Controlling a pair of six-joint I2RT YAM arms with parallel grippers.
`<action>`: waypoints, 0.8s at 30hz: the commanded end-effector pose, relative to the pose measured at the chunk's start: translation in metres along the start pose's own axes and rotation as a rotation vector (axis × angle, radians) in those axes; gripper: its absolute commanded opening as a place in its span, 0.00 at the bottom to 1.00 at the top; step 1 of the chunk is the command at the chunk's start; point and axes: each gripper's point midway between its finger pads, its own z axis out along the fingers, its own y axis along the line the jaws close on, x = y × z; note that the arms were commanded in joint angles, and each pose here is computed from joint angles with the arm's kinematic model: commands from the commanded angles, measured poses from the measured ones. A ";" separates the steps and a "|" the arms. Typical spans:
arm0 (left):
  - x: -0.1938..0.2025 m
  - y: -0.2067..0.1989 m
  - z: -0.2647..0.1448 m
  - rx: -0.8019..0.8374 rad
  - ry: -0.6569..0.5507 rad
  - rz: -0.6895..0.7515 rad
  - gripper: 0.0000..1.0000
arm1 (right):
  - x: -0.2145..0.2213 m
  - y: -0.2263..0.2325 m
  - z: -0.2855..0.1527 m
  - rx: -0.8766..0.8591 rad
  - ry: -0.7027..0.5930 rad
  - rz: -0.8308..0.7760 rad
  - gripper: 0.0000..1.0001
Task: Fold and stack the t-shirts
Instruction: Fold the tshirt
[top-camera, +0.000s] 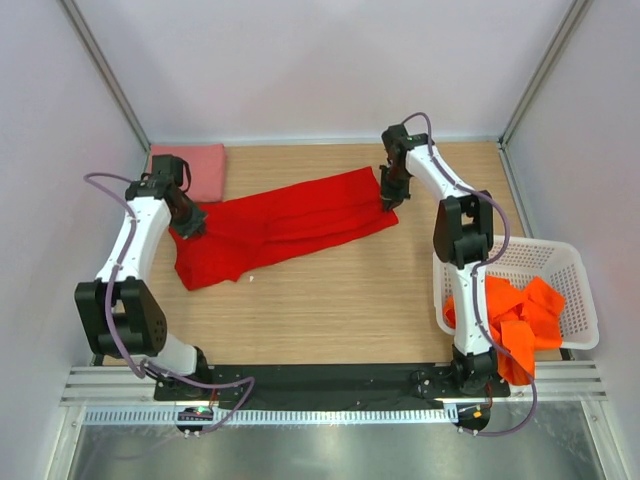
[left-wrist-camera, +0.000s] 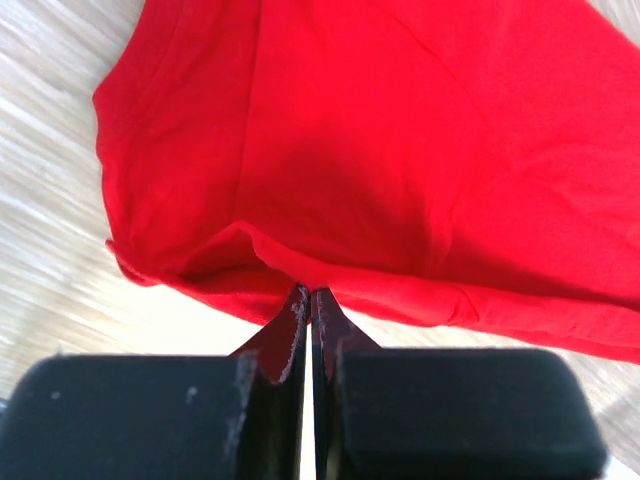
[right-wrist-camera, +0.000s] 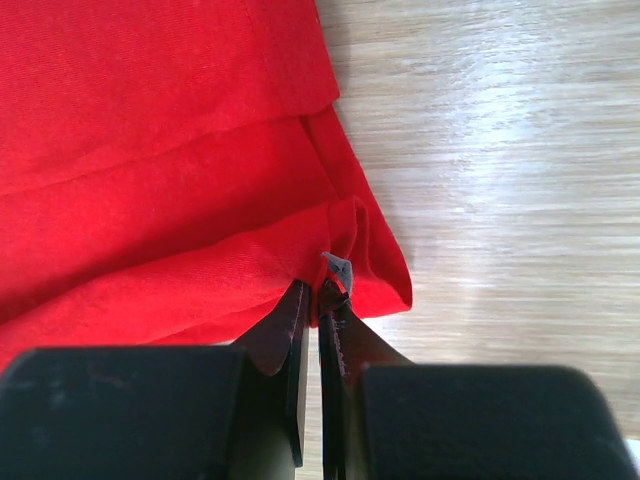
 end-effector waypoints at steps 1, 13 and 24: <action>-0.025 -0.014 -0.003 0.065 -0.039 0.009 0.00 | -0.010 0.003 -0.007 -0.021 -0.018 0.031 0.01; -0.027 -0.025 0.030 0.061 0.039 0.013 0.00 | -0.020 0.000 0.006 -0.064 -0.020 0.121 0.02; -0.037 -0.030 0.042 0.054 0.041 0.024 0.00 | -0.032 0.007 0.012 -0.124 -0.016 0.194 0.02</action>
